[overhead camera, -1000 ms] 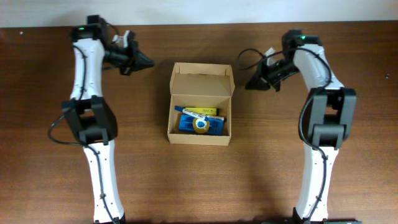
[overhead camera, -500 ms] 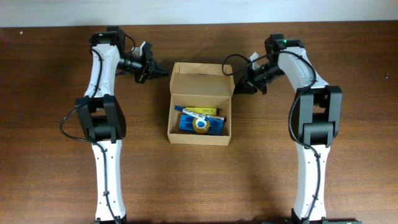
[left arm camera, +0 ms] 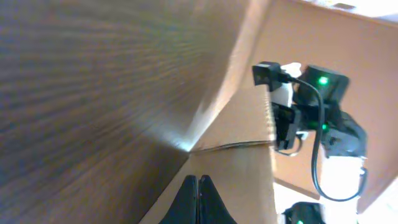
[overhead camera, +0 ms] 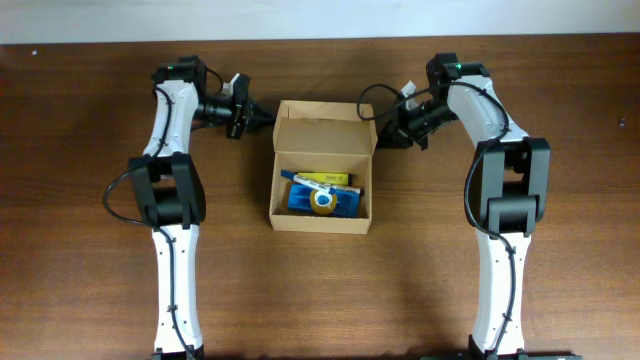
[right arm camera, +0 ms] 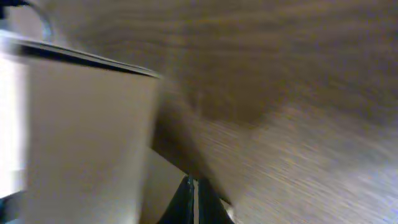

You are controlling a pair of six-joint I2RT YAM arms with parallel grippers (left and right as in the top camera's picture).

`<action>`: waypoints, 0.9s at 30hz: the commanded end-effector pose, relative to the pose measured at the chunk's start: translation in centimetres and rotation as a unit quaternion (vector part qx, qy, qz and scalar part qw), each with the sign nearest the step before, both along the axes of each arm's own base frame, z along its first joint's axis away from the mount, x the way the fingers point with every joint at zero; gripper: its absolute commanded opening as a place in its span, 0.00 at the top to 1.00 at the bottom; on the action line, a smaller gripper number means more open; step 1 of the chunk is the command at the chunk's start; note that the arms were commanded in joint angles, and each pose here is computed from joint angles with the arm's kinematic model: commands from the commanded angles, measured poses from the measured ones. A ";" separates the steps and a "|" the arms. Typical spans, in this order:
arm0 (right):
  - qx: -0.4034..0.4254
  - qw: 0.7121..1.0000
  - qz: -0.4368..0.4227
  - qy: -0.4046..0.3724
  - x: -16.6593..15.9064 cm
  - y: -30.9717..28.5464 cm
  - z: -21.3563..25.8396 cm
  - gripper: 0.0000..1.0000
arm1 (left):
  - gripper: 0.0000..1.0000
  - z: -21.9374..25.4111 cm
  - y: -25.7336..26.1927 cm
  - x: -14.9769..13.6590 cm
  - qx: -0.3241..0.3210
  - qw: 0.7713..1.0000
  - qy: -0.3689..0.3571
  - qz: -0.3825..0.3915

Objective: Pack container
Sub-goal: 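Push the box side flaps inward with both grippers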

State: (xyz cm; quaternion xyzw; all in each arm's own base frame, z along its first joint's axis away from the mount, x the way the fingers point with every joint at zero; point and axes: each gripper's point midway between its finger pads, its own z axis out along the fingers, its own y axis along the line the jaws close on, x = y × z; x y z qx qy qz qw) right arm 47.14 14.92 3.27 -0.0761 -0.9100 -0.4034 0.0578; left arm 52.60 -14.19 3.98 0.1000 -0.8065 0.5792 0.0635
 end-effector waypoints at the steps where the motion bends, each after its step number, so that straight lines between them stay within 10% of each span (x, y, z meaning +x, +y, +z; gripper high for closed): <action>1: 0.057 0.998 0.002 -0.010 0.4 0.9 1.0 0.96 | 0.98 0.2 -0.4 0.2 -0.051 0.999 -0.013 0.000; 27: 0.151 0.985 0.032 -0.074 1.1 2.5 3.6 0.96 | 0.99 2.4 -2.6 0.0 -0.144 0.988 -0.047 -0.013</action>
